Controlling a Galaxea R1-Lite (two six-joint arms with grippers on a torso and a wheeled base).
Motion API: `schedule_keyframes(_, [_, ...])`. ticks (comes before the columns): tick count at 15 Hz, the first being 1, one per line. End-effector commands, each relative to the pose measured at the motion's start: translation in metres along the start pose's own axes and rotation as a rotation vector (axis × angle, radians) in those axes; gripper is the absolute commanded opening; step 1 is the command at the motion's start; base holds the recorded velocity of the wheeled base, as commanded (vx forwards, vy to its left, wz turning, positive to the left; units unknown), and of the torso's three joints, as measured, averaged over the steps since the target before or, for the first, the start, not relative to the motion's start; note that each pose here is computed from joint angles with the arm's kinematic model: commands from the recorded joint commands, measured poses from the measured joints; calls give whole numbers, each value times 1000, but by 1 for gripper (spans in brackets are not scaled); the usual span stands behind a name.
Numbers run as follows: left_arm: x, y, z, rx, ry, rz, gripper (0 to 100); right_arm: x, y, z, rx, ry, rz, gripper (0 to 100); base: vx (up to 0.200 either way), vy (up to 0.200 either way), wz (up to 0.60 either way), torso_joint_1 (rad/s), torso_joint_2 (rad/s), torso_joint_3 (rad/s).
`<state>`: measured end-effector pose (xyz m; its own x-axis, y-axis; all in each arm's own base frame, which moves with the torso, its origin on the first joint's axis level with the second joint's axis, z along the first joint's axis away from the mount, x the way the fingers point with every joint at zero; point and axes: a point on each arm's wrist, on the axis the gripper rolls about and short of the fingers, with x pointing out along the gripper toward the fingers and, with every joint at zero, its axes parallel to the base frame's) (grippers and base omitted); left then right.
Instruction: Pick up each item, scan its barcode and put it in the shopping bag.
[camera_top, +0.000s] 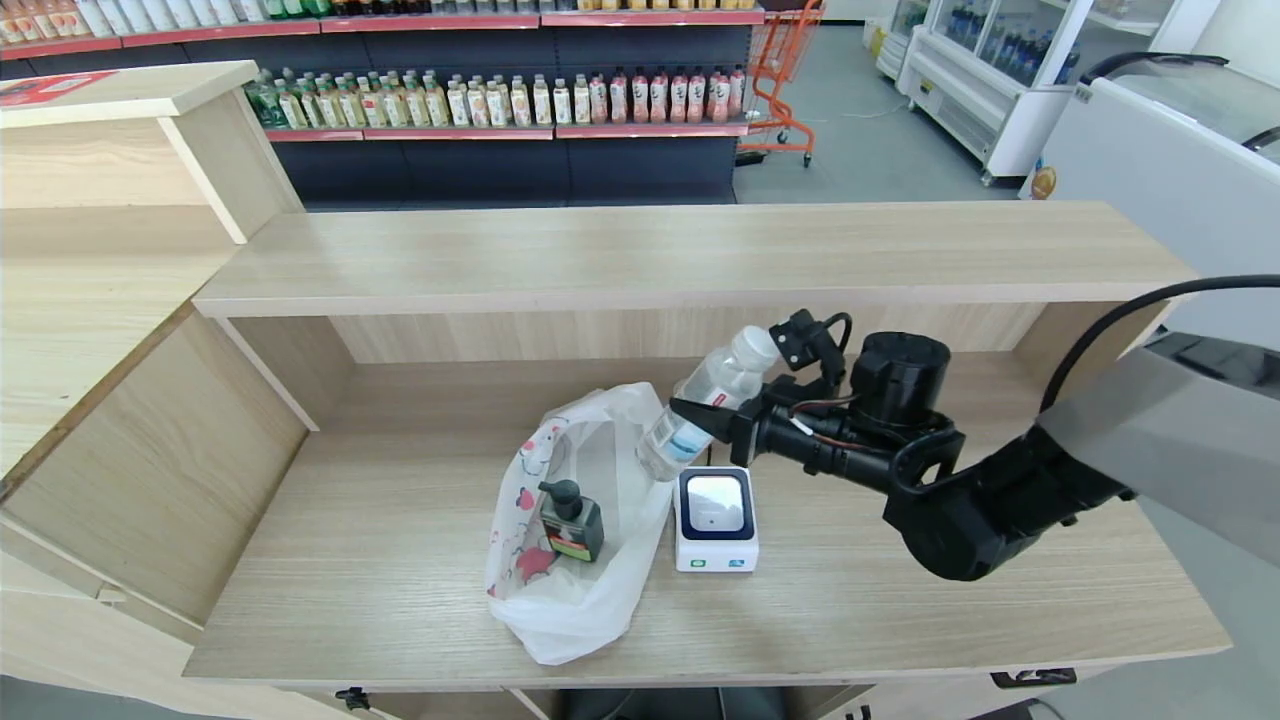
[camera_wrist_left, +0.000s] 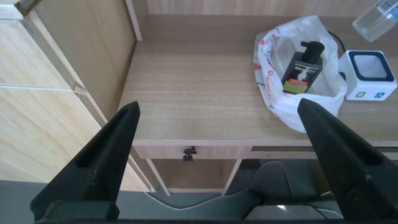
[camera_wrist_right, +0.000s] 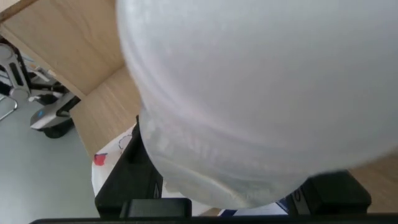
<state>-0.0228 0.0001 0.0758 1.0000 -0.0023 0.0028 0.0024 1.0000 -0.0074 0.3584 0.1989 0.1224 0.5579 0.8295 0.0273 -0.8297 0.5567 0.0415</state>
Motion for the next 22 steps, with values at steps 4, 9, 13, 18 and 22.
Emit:
schedule_keyframes(4, [0,0,0,0,3,-1,100,29,-13,-41,19,41,36,0,0,0,0,0,0,0])
schedule_keyframes(9, [0,0,0,0,1,-1,100,63,-13,-62,13,27,74,0,0,0,0,0,0,0])
schedule_keyframes(13, [0,0,0,0,3,-1,100,76,-13,-77,6,38,83,0,0,0,0,0,0,0])
schedule_keyframes(18, [0,0,0,0,3,-1,100,91,-21,-84,-43,15,76,0,0,0,0,0,0,0])
schedule_keyframes(22, [0,0,0,0,3,1,100,92,-28,-94,-103,19,66,0,0,0,0,0,0,0])
